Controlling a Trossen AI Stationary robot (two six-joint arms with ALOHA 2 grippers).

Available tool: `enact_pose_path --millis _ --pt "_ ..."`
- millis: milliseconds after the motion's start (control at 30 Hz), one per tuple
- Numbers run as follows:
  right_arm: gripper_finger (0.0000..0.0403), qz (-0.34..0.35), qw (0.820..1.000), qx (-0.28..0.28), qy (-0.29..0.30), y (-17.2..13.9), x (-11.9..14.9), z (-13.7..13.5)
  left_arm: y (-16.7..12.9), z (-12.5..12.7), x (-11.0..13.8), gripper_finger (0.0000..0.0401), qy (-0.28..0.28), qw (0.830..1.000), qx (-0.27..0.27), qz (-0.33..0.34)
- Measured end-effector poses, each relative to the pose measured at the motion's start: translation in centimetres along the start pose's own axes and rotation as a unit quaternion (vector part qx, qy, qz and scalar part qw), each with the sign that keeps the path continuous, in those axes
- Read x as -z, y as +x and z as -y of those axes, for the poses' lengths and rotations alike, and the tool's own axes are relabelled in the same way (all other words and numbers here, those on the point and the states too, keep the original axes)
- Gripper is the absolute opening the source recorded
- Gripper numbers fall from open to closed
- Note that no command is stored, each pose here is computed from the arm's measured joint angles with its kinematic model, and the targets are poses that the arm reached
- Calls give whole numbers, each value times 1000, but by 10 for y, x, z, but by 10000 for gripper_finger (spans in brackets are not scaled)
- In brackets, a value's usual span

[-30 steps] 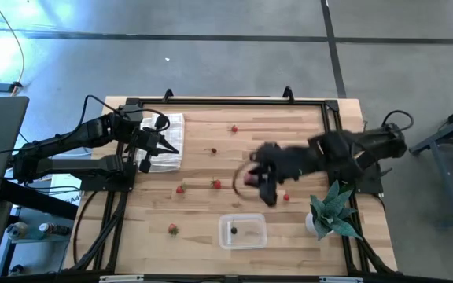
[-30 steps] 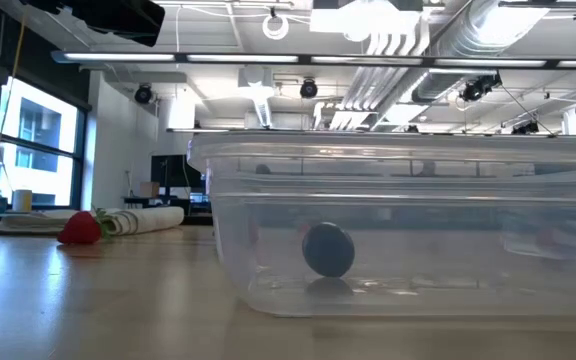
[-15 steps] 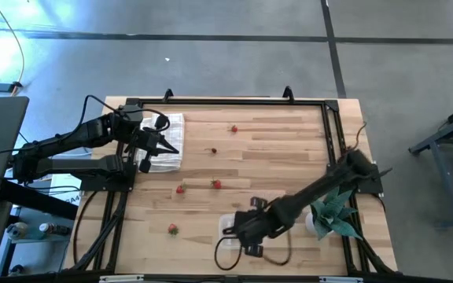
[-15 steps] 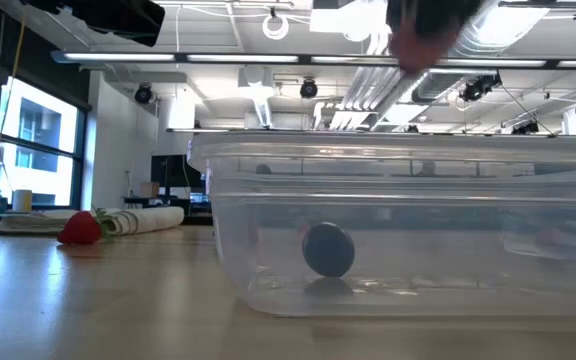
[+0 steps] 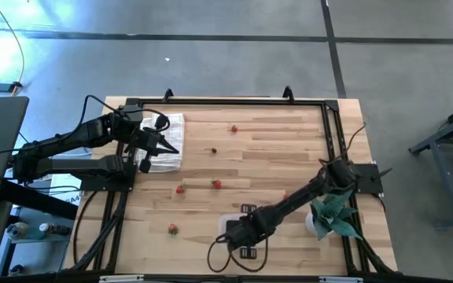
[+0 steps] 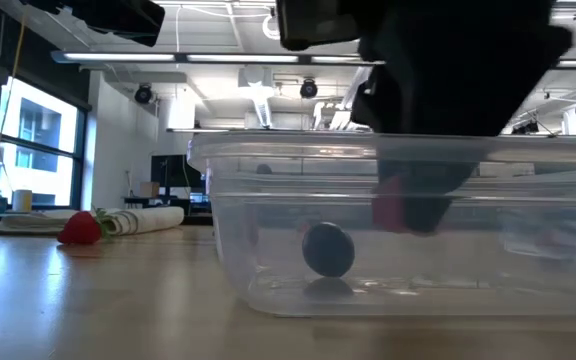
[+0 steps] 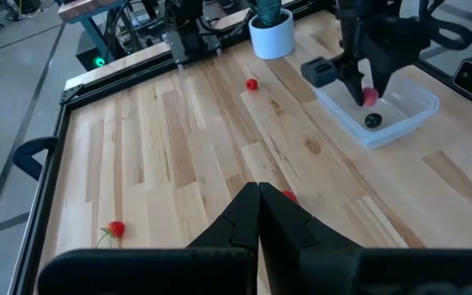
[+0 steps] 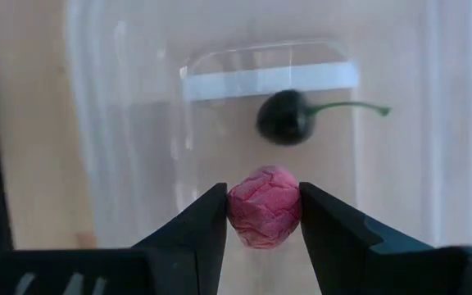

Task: Pick and placing Produce into tupperware
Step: Put the pink peach into the transparent bin

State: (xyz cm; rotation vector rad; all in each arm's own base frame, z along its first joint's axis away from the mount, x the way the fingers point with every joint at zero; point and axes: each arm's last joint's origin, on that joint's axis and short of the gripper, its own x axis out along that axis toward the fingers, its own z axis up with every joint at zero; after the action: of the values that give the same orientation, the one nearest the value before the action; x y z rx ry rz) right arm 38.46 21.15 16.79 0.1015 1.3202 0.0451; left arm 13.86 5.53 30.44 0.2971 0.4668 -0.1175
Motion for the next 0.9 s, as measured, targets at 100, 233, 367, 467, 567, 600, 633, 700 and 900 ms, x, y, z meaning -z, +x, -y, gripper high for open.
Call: enact_pose_path --millis 100,233,367,467,567,600,633,700,900 --pt "137 -1 1000 3 4 1 -3 5 0 0 0 1 0 1000 0 0" --pt "137 -7 1000 -3 8 1 -6 11 0 0 0 1 0 1000 0 0" --pt "137 -8 1000 -3 5 1 -7 13 0 0 0 1 0 1000 0 0" --pt "137 -9 1000 -3 5 2 -6 13 0 0 0 1 0 1000 0 0" --pt "137 -26 1000 -3 -3 10 -4 14 0 0 0 1 0 1000 0 0" --pt "137 -30 1000 -2 -5 14 -4 14 0 0 0 1 0 1000 0 0" --pt "137 -34 999 0 -6 18 -3 14 0 0 0 1 0 1000 0 0" --pt "137 -35 999 2 -5 20 -3 15 0 0 0 1 0 1000 0 0" --pt "137 -22 1000 -2 -5 21 -6 13 0 0 0 1 0 1000 0 0"
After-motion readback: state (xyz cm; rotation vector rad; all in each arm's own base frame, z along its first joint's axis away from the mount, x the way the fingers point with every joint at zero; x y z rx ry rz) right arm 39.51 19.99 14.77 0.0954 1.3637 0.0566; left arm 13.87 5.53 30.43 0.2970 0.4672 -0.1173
